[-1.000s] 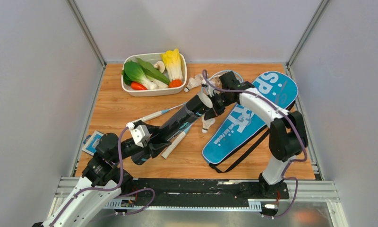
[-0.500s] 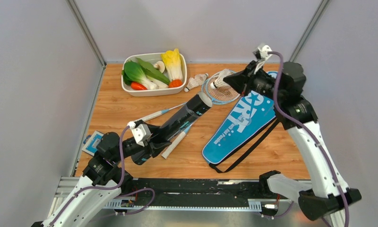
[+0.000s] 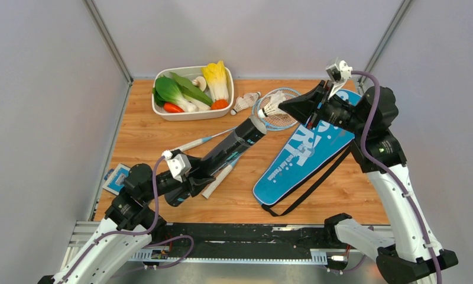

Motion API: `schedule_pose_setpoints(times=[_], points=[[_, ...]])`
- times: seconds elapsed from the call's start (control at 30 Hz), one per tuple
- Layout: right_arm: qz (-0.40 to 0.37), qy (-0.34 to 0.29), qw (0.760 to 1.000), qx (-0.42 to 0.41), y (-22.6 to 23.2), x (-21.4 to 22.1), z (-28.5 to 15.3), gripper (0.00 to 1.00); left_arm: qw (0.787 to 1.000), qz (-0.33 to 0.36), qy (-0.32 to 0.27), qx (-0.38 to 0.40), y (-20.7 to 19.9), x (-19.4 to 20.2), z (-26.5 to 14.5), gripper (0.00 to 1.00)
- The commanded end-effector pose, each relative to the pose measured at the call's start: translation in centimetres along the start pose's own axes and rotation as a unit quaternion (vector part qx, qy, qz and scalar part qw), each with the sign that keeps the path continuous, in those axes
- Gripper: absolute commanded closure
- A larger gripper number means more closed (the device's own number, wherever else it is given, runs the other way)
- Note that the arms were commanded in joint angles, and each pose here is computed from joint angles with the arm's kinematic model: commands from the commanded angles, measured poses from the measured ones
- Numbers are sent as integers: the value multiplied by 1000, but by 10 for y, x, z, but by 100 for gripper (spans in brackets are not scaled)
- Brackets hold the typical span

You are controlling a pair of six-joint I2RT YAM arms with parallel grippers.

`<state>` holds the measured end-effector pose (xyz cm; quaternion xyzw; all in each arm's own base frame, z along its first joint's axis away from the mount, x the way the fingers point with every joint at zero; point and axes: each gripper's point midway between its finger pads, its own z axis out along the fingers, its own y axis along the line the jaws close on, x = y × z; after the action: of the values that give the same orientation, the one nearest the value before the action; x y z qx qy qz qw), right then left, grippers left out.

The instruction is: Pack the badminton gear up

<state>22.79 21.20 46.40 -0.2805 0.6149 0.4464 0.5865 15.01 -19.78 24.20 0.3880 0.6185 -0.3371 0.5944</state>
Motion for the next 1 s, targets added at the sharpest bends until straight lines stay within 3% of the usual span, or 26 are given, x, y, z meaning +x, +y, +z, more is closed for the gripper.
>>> schedule_pose_setpoints(times=[0.0,0.43,0.97], points=[[23,16,998,-60,21,13,3,100,999,23,-35,3,0,-20,1,71],[78,44,982,-169,57,47,14,100,999,23,-34,14,-3,-20,2,71],[111,85,972,-191,64,89,33,98,998,34,-49,15,-5,-24,-2,72]])
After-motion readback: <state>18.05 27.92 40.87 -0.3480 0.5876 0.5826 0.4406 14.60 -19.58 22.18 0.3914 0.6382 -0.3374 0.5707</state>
